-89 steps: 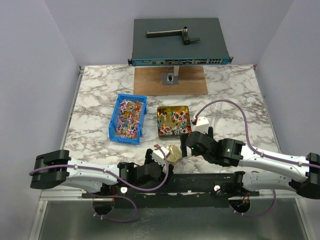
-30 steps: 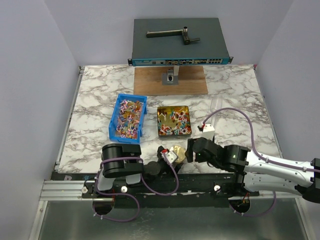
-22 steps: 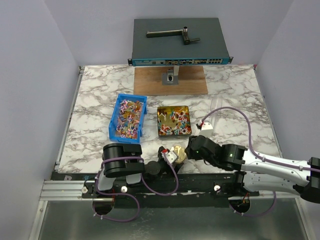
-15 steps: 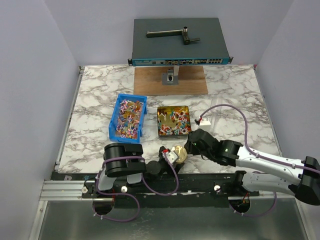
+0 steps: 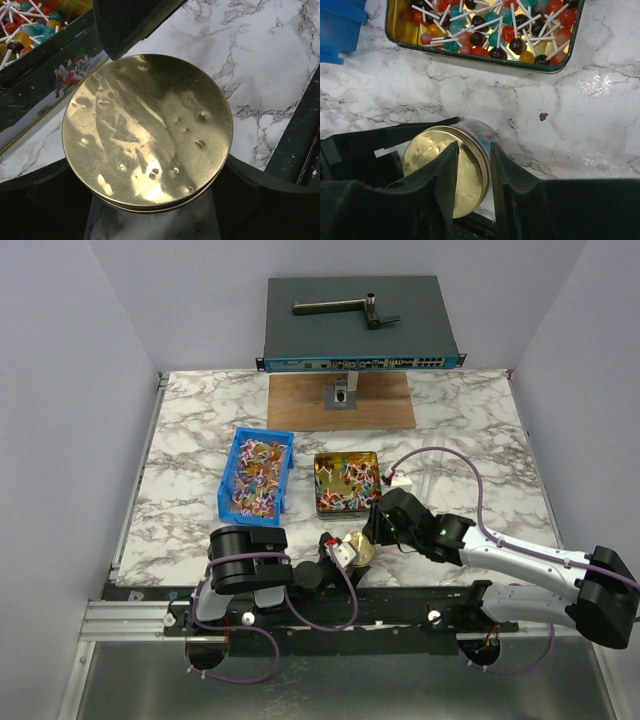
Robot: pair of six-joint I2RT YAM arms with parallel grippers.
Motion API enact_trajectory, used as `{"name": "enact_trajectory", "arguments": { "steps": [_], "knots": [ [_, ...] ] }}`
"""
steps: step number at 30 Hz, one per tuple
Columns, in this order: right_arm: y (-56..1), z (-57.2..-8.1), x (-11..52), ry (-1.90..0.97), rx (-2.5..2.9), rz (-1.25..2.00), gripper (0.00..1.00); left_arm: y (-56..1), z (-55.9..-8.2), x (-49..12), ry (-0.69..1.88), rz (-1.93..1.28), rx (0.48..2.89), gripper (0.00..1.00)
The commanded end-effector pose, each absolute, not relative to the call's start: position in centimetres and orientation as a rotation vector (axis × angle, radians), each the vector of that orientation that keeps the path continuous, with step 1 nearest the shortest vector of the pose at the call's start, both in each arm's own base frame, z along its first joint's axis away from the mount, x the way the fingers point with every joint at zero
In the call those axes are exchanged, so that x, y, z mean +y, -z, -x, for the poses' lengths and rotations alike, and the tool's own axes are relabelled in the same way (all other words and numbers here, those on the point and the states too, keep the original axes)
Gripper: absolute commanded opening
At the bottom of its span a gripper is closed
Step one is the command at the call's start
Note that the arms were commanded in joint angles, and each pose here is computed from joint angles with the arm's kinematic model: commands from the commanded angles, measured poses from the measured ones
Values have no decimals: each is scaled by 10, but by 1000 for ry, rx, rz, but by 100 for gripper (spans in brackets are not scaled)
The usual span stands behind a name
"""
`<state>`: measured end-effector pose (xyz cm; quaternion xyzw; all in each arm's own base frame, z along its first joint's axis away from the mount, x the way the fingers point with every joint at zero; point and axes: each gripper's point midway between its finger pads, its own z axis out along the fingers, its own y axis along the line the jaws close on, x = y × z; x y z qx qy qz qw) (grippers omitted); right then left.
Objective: Pack the candies
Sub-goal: Screw the bottle lid onto the packing bottle.
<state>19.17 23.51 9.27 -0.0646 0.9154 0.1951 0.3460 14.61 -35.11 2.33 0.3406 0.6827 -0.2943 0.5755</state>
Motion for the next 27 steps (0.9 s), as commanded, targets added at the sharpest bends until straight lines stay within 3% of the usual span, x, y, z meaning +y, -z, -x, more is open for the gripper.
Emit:
{"name": "enact_trajectory", "arguments": {
  "steps": [1,13,27],
  "knots": [
    [-80,-189,237,-524,2399,205,34,-26,-140,-356,753,-793,1576,64],
    [-61,-170,222,-506,2478,190,17,-26,-146,-352,721,-760,1585,67],
    [-37,-132,202,-507,2635,100,9,-22,-160,-342,661,-675,1622,75]
  ]
}}
